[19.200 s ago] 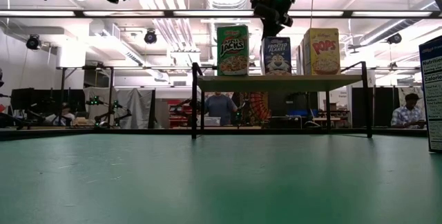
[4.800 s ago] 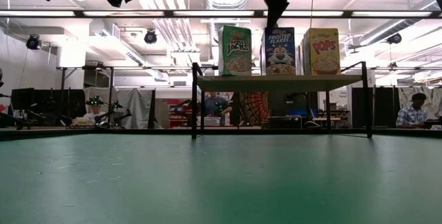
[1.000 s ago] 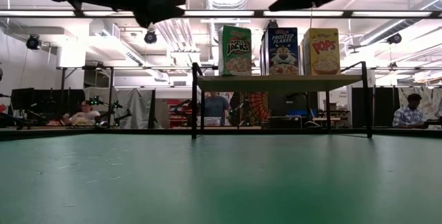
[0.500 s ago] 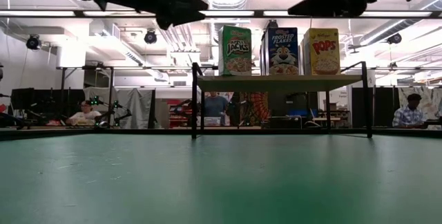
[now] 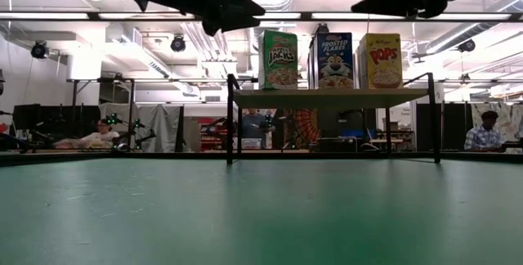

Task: Stack cereal on shelf
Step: Return to Home Position

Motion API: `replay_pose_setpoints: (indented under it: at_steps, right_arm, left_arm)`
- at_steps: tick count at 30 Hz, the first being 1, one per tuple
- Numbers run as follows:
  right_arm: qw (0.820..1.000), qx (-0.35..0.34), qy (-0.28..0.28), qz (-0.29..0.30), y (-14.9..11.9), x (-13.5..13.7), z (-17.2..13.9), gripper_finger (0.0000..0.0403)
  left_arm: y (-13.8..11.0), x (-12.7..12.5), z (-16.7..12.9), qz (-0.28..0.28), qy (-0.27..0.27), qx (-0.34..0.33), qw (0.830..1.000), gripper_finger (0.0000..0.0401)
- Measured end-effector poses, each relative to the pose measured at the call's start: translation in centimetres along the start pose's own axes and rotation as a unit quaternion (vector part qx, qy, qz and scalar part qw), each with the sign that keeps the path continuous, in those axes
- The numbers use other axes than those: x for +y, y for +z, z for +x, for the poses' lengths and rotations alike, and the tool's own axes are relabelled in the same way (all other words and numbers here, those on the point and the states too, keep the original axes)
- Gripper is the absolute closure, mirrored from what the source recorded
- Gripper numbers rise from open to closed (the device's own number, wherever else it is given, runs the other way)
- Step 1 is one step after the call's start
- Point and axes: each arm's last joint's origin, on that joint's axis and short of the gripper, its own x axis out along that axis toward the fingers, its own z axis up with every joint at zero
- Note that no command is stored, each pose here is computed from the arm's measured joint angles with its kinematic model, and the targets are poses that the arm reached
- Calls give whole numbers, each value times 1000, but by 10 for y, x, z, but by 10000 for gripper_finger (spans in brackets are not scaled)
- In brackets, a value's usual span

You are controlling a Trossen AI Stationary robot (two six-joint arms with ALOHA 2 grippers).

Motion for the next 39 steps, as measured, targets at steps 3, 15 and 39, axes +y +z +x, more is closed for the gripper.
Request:
replay_pose_setpoints:
  at_steps: [3, 15, 39]
  right_arm:
    - [1000, 1, -1, 0, 0, 0, 0, 390]
    - [1000, 3, -3, -1, 0, 0, 0, 390]
    - [1000, 4, -4, -9, -1, 0, 0, 390]
  left_arm:
    - [-4, 0, 4, -2, 7, 6, 1000, 171]
    - [-11, 0, 14, -4, 29, 13, 999, 175]
    - [-26, 1, 32, 17, 43, 14, 999, 397]
